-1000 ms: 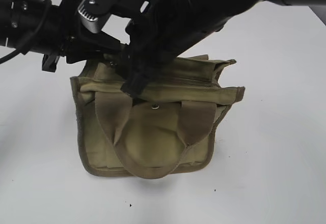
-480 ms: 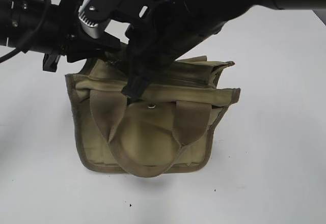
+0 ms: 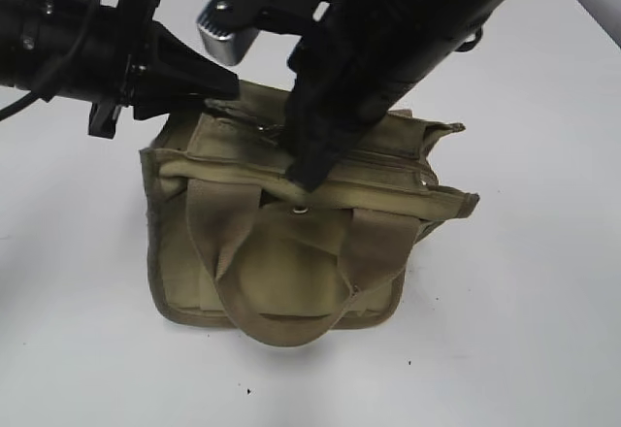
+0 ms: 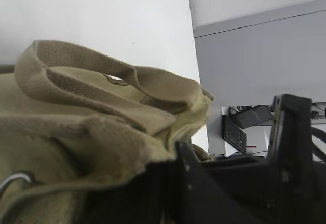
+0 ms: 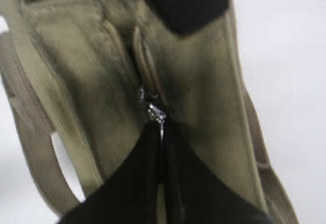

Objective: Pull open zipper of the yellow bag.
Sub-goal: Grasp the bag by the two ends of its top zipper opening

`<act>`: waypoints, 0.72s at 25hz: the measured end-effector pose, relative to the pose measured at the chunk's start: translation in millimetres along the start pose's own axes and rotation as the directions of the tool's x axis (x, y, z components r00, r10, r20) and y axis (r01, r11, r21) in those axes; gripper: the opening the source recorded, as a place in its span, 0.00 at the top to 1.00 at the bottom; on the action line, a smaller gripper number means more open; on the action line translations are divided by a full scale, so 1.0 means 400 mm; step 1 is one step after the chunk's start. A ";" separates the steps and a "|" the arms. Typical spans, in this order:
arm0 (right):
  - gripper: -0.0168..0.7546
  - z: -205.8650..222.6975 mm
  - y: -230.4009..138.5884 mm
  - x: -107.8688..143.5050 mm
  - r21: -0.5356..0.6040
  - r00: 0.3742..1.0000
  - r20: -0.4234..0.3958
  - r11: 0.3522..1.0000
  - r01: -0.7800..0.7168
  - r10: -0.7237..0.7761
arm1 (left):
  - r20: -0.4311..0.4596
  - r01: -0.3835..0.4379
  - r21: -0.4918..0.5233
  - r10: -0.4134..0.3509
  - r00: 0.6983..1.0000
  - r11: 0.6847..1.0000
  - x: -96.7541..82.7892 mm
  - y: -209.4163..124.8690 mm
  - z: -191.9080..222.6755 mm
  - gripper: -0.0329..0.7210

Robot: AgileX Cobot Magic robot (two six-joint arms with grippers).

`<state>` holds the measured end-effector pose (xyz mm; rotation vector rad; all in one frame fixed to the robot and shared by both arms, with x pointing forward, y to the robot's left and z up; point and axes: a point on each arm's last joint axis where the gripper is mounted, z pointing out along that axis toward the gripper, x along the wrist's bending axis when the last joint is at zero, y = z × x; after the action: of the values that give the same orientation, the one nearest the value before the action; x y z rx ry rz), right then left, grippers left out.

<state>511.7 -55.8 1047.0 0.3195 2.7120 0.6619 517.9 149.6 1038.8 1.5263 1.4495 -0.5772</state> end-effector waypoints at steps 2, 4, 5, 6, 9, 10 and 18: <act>0.98 -0.010 -0.027 -0.016 0.051 0.998 -0.018 0.997 -0.051 0.052 | 0.000 0.000 0.000 0.000 1.000 1.000 0.000 0.000 0.000 0.93; 0.98 -0.017 -0.056 -0.031 0.111 0.994 -0.040 0.989 -0.100 0.105 | -0.004 -0.003 0.000 0.003 1.000 1.000 0.001 0.000 0.000 0.93; 0.98 -0.019 -0.073 -0.039 0.146 0.989 -0.051 0.980 -0.132 0.140 | -0.006 -0.005 0.001 0.005 1.000 1.000 0.001 -0.001 0.000 0.93; 0.98 -0.024 -0.086 -0.046 0.172 0.984 -0.055 0.972 -0.158 0.170 | -0.007 -0.005 0.001 0.006 1.000 1.000 0.001 0.000 0.000 0.93; 0.98 -0.041 -0.134 -0.072 0.255 0.954 -0.055 0.928 -0.273 0.296 | -0.008 -0.005 -0.002 0.005 1.000 1.000 0.002 0.000 0.000 0.93; 0.98 -0.048 -0.150 -0.080 0.283 0.939 -0.051 0.907 -0.313 0.340 | -0.008 -0.005 -0.002 0.005 1.000 1.000 0.002 0.000 0.000 0.93; 0.98 -0.081 -0.250 -0.135 0.406 0.826 0.014 0.752 -0.520 0.563 | -0.011 -0.005 -0.006 0.005 1.000 1.000 0.003 0.002 -0.001 0.93</act>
<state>535.9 -171.3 1040.4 1.2498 2.8441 0.2512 518.7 150.4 1038.2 1.5300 1.4546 -0.5620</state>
